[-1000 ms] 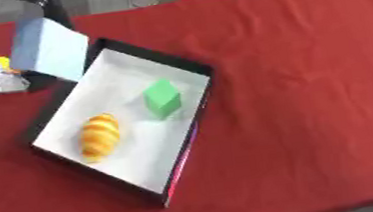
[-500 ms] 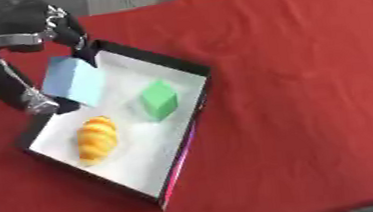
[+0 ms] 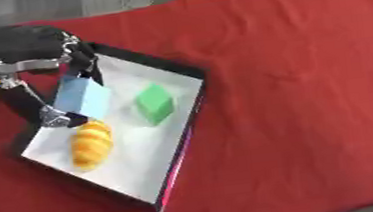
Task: Pick up objects on the table and place them in the box.
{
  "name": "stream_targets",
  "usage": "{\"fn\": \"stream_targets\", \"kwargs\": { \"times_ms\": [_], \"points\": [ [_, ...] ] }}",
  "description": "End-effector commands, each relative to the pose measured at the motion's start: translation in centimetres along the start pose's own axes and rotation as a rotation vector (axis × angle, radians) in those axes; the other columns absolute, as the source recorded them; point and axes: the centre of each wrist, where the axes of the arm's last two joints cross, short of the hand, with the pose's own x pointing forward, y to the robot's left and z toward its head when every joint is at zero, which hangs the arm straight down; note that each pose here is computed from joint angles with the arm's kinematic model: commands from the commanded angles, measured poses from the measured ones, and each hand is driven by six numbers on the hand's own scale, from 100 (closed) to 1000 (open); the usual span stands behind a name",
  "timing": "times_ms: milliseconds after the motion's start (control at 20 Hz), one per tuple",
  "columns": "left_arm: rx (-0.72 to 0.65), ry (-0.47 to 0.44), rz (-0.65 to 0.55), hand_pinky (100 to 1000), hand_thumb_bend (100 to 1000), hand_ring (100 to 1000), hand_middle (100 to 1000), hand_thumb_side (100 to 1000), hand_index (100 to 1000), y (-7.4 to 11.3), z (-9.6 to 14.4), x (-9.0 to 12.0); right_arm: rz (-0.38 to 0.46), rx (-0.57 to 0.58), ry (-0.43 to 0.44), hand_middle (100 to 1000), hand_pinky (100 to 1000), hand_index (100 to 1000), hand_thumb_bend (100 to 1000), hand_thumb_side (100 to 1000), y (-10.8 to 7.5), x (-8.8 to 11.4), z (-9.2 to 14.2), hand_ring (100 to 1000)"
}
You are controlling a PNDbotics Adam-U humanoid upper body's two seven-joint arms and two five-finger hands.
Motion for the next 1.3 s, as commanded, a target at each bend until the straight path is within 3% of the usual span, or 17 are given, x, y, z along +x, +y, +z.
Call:
{"fn": "stream_targets", "kwargs": {
  "times_ms": [50,150,200,250,350,400,450,500,600,700,850,1000,1100,1300],
  "points": [
    [0.023,0.030,-0.024,730,273,581,458,100,592,0.3,0.4,-0.6,0.041,0.018,-0.026,677,951,785,100,525,-0.1,1.4,-0.4,810],
    [0.022,0.033,-0.022,743,277,599,478,100,617,-0.2,0.2,-0.8,0.043,0.017,-0.023,677,951,785,100,528,-0.1,1.3,-0.4,810],
    [0.019,0.032,-0.024,780,306,655,541,100,689,-0.4,0.0,-0.8,0.044,0.017,-0.022,677,951,785,100,532,-0.1,1.3,-0.4,810],
    [0.015,0.029,-0.028,785,308,663,550,100,698,-0.6,-0.1,-0.9,0.045,0.017,-0.020,677,951,785,100,532,-0.1,1.2,-0.4,810],
    [0.005,0.028,-0.038,845,354,772,691,100,805,-0.8,-0.2,-0.9,0.045,0.017,-0.017,678,951,785,100,534,-0.1,1.1,-0.4,810],
    [-0.001,0.031,-0.044,864,370,809,752,259,854,-0.9,-0.2,-1.0,0.046,0.018,-0.016,678,951,785,100,533,-0.1,1.1,-0.4,810],
    [-0.002,0.036,-0.051,867,374,813,758,288,858,-0.9,-0.1,-1.0,0.048,0.019,-0.015,678,951,785,100,533,-0.1,1.0,-0.4,810],
    [0.000,0.040,-0.057,887,433,840,796,532,890,-0.9,0.0,-1.1,0.048,0.019,-0.014,678,951,785,100,535,-0.1,1.0,-0.4,811],
    [0.018,0.057,-0.072,900,504,851,808,686,902,-0.7,0.3,-1.1,0.050,0.018,-0.011,678,951,786,100,537,-0.1,0.9,-0.3,811],
    [0.035,0.074,-0.084,902,569,852,808,769,902,-0.7,0.5,-1.1,0.051,0.016,-0.008,678,951,786,100,535,-0.2,0.9,-0.3,811],
    [0.059,0.085,-0.091,903,567,851,808,780,902,-0.6,1.0,-1.1,0.051,0.014,-0.011,678,951,786,100,530,-0.3,1.0,-0.2,811],
    [0.114,0.091,-0.082,895,430,835,794,702,893,0.1,2.2,-0.8,0.051,0.014,-0.013,678,951,786,100,525,-0.4,1.1,-0.2,812],
    [0.155,0.105,-0.081,886,352,829,791,676,893,0.7,3.7,-0.6,0.051,0.012,-0.014,678,951,786,100,522,-0.4,1.2,-0.2,812],
    [0.195,0.179,-0.080,882,342,826,796,627,897,2.3,7.7,-1.3,0.052,0.002,-0.010,678,951,786,100,520,-0.7,1.2,0.0,812]
  ]
}}
